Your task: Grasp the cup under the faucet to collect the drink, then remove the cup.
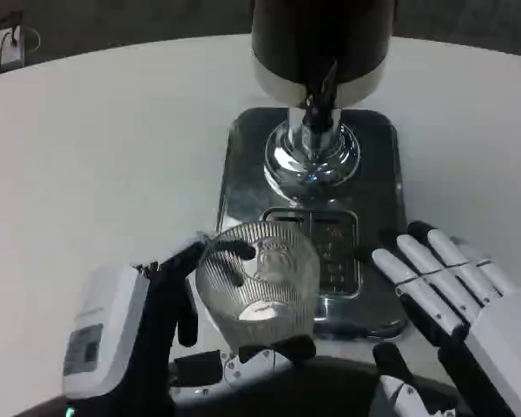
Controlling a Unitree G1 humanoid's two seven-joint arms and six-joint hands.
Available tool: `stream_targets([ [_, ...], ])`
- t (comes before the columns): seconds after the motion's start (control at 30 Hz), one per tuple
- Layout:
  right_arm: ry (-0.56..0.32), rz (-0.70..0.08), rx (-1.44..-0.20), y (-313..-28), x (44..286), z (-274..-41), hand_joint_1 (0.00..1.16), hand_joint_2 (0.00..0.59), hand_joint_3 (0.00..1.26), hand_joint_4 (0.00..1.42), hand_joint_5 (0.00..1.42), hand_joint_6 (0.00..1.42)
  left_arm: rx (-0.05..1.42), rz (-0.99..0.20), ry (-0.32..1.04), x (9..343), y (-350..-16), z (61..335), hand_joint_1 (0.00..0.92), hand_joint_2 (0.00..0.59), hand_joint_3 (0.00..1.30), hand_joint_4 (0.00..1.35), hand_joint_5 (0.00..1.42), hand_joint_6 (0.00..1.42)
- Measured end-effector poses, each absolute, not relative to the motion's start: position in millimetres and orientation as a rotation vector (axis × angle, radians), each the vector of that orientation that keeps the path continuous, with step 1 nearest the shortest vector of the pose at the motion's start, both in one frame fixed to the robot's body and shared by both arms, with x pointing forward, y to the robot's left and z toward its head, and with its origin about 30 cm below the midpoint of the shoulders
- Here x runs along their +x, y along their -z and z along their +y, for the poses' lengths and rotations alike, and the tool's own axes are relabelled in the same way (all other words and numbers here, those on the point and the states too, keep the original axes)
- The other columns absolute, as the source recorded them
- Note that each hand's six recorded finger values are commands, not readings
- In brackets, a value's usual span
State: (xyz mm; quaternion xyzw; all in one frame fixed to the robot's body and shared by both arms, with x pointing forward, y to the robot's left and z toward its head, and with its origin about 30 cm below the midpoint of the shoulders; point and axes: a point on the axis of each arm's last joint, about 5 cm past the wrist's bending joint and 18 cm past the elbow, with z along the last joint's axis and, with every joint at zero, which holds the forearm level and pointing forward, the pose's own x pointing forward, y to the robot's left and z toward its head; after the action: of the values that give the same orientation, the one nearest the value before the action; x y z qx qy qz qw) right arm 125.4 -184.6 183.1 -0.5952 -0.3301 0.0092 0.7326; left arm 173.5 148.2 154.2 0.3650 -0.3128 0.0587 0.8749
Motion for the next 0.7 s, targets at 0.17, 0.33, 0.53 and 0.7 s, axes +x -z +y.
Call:
stream_targets([
  [0.17,-0.013,-0.731,-1.298,-183.3,126.2,-183.2,0.11,0.560,0.13,0.06,0.05,0.11,0.763,-0.644,-0.131,172.8,-153.4,149.9,0.775,0.000,1.03,1.13,1.22,1.42],
  [0.33,-0.015,-0.738,-1.295,-184.1,127.3,-182.0,0.12,0.560,0.13,0.07,0.05,0.11,0.756,-0.641,-0.142,172.9,-153.6,149.9,0.775,0.000,1.03,1.13,1.22,1.42],
  [0.53,-0.015,-0.737,-1.294,-184.0,127.3,-181.9,0.12,0.560,0.13,0.07,0.05,0.11,0.739,-0.639,-0.150,173.0,-153.5,147.8,0.771,0.000,1.03,1.13,1.22,1.42],
  [0.7,-0.013,-0.733,-1.296,-183.9,127.0,-182.5,0.12,0.560,0.13,0.07,0.05,0.11,0.737,-0.639,-0.151,173.0,-153.5,147.7,0.769,0.000,1.03,1.13,1.22,1.42],
])
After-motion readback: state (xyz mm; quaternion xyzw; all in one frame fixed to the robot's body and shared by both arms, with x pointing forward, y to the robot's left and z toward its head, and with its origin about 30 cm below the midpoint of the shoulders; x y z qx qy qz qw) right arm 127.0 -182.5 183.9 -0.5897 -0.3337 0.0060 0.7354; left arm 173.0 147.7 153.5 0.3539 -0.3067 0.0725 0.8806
